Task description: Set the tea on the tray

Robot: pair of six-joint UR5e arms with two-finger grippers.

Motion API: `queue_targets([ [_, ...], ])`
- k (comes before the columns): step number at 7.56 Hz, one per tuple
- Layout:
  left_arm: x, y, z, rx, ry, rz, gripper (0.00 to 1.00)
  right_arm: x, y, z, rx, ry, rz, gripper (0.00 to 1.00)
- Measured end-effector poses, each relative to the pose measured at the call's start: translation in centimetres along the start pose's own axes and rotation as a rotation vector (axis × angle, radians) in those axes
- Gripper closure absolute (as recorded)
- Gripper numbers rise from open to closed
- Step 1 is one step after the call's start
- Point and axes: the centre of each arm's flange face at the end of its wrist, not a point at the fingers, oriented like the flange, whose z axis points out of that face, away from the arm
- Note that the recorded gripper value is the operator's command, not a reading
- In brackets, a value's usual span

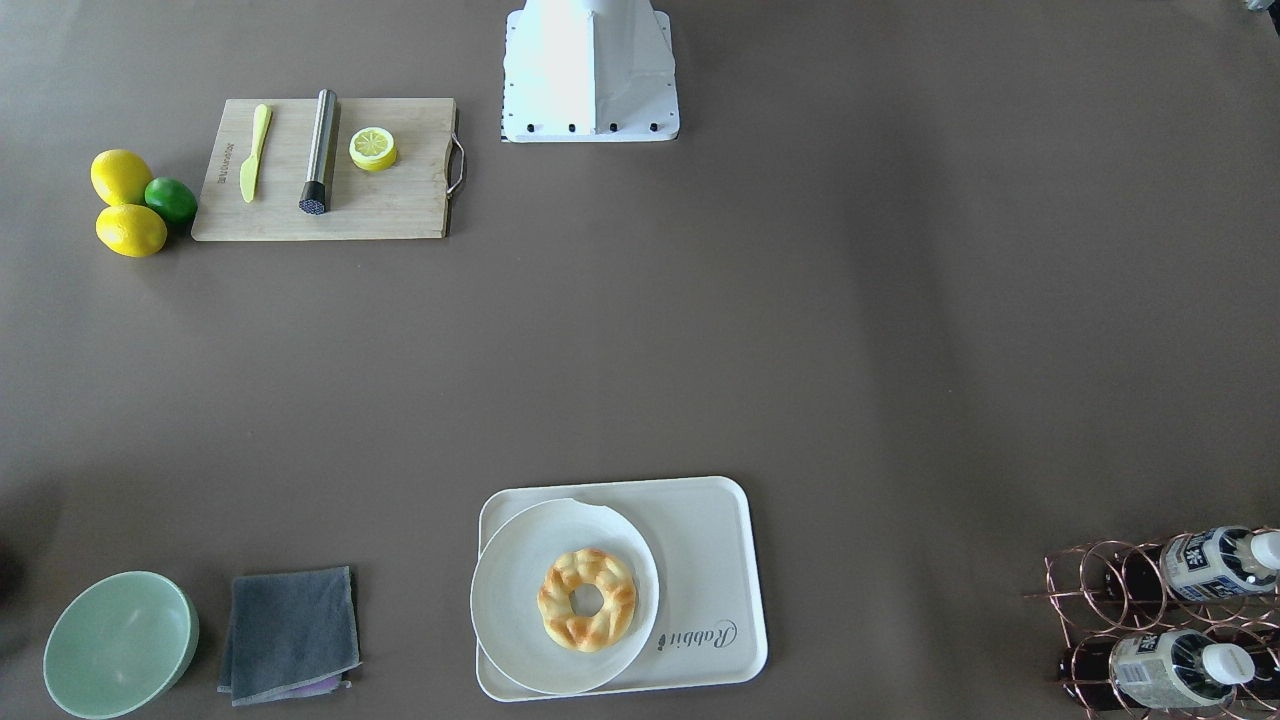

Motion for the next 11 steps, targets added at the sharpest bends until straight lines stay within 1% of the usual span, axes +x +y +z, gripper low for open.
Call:
queue_targets([
  [1,0.3,-0.8,-0.4,0.032,0.004,0.033,0.02,0.5,1.0,0.8,0.053,-0.021,-0.059,0.00],
  [2,0.6,-2.0,-0.8,0.062,0.000,0.035,0.03,0.7,1.6,1.3,0.093,-0.038,-0.076,0.01],
  [3,0.8,-4.1,-1.1,0.090,-0.028,0.005,0.03,0.2,1.0,1.5,0.115,-0.063,-0.078,0.01],
  [4,1.2,-6.8,-0.8,0.109,-0.074,-0.032,0.03,-1.4,-0.7,1.8,0.116,-0.088,-0.087,0.00],
  [5,2.3,-9.5,0.2,0.129,-0.102,-0.072,0.03,-3.5,-2.7,2.0,0.116,-0.106,-0.072,0.00],
  [6,3.7,-11.3,2.1,0.155,-0.114,-0.095,0.03,-5.2,-4.0,2.2,0.115,-0.120,-0.065,0.00],
  [8,6.9,-13.0,8.5,0.227,-0.136,-0.120,0.03,-7.9,-6.2,2.3,0.118,-0.136,-0.081,0.00],
  [9,8.0,-14.2,11.1,0.275,-0.142,-0.141,0.03,-8.8,-6.8,2.5,0.116,-0.143,-0.084,0.00],
  [10,8.8,-16.0,12.9,0.322,-0.157,-0.153,0.04,-9.4,-7.1,2.6,0.113,-0.149,-0.085,0.00],
  [11,9.2,-18.2,13.7,0.363,-0.179,-0.154,0.05,-9.8,-7.2,2.5,0.114,-0.151,-0.087,0.00],
])
